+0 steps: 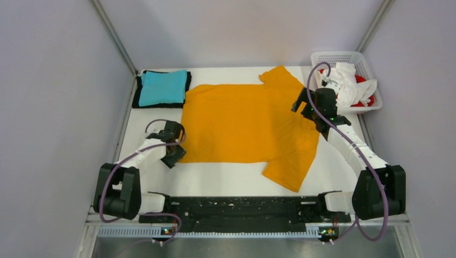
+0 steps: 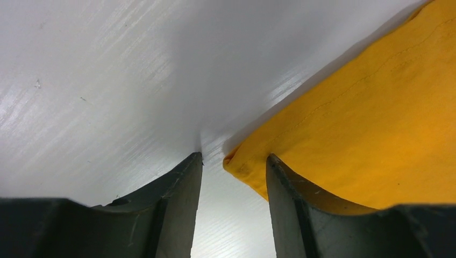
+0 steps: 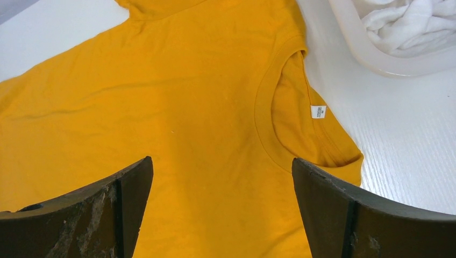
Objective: Fold and stack the t-shirts
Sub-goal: Grab the side of the flattened tshirt closest away from the robot with both arms
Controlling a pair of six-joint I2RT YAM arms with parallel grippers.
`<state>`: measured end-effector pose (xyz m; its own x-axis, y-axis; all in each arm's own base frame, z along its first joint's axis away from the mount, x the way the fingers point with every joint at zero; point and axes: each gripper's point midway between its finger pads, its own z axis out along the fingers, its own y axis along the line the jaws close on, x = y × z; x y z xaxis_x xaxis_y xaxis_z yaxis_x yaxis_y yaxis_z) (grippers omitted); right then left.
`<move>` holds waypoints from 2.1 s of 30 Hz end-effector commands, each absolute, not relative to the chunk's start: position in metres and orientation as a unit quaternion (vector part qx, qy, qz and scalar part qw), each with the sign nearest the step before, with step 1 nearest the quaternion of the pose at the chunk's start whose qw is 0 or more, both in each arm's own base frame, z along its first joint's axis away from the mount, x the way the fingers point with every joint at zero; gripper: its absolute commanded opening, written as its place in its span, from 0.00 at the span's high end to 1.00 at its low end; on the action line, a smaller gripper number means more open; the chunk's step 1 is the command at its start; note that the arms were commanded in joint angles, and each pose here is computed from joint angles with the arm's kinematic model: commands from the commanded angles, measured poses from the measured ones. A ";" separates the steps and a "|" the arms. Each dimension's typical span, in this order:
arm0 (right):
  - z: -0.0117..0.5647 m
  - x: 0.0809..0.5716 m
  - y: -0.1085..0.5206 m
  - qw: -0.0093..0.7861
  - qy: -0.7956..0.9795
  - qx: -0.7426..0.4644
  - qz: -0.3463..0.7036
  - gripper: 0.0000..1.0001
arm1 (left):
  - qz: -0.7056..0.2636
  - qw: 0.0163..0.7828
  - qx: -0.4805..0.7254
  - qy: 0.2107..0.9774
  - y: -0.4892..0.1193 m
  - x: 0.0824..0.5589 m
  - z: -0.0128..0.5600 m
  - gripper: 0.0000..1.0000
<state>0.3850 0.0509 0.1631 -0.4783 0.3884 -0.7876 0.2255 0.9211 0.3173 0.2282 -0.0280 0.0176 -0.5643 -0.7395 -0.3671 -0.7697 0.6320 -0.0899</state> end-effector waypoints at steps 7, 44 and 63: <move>0.180 0.392 0.051 0.495 0.847 0.172 0.089 0.01 | 0.030 0.194 -0.436 0.878 -0.032 0.249 0.007 0.72; 0.040 0.111 0.107 0.049 0.997 0.047 0.048 0.44 | 0.048 0.197 -0.423 0.883 -0.022 0.223 0.032 1.00; 0.002 0.101 0.116 0.016 0.996 0.072 0.055 0.89 | 0.046 0.197 -0.424 0.883 -0.022 0.220 0.035 1.00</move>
<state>0.0942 0.1065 0.0090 -0.9897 0.1430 0.0118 0.1435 0.9866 0.0777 0.2232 -0.0270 0.0297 -0.5797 -0.7274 -0.3672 -0.7565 0.6479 -0.0892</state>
